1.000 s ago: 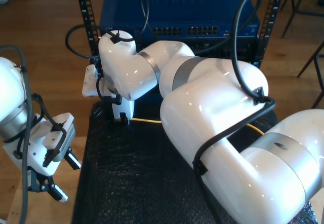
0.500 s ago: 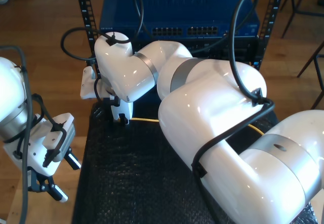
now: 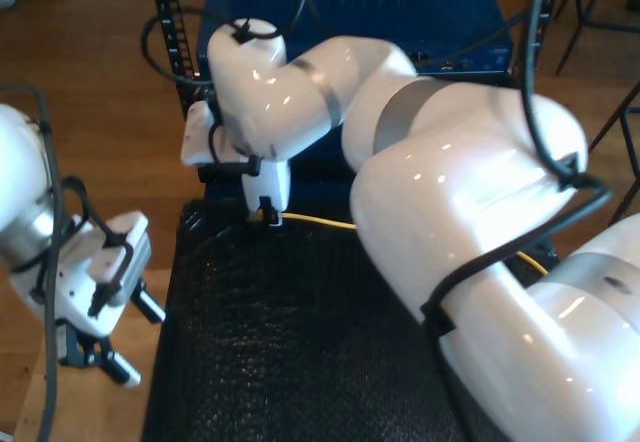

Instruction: Grab the cable and plug it in

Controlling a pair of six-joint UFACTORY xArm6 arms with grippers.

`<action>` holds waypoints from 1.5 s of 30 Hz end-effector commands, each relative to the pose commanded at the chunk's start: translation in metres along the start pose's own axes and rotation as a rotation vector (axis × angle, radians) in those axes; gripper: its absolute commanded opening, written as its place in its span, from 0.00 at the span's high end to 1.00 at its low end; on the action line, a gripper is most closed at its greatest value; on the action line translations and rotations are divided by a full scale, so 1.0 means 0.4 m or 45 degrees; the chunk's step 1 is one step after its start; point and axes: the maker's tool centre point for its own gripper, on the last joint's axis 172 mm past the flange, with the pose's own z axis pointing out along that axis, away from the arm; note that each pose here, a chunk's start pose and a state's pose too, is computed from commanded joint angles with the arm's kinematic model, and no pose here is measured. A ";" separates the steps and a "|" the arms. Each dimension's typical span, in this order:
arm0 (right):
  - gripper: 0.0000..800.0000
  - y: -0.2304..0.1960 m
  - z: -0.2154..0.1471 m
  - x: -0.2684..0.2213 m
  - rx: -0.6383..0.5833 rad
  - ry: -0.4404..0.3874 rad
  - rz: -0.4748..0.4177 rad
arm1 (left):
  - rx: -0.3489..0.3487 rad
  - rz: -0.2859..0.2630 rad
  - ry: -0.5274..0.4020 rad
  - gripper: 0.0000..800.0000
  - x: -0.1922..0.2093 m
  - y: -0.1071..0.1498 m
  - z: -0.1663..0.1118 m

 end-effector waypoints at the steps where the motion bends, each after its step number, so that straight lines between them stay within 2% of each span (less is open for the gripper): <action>1: 0.99 -0.001 -0.017 -0.011 -0.001 0.009 0.012 | -0.006 0.016 0.003 0.00 0.014 -0.005 -0.002; 3: 0.99 0.001 -0.046 -0.032 -0.007 0.025 0.031 | -0.015 0.053 0.011 0.00 0.056 -0.013 -0.009; 7: 0.99 0.011 -0.105 -0.074 -0.014 0.069 0.078 | -0.029 0.051 0.040 0.00 0.111 -0.016 -0.015; 15: 0.99 -0.007 -0.208 -0.175 -0.011 0.155 0.093 | -0.027 0.086 0.043 0.00 0.203 -0.035 -0.022; 20: 0.99 -0.027 -0.250 -0.255 -0.013 0.184 0.089 | -0.012 0.098 0.036 0.00 0.257 -0.050 -0.036; 28: 0.99 -0.087 -0.302 -0.374 0.008 0.256 0.085 | -0.020 0.137 0.090 0.00 0.377 -0.054 -0.025; 35: 0.99 -0.157 -0.358 -0.458 0.056 0.302 0.055 | 0.008 0.150 0.187 0.00 0.490 -0.075 -0.049; 45: 0.99 -0.244 -0.436 -0.501 0.107 0.464 0.052 | 0.032 0.179 0.364 0.00 0.643 -0.080 -0.083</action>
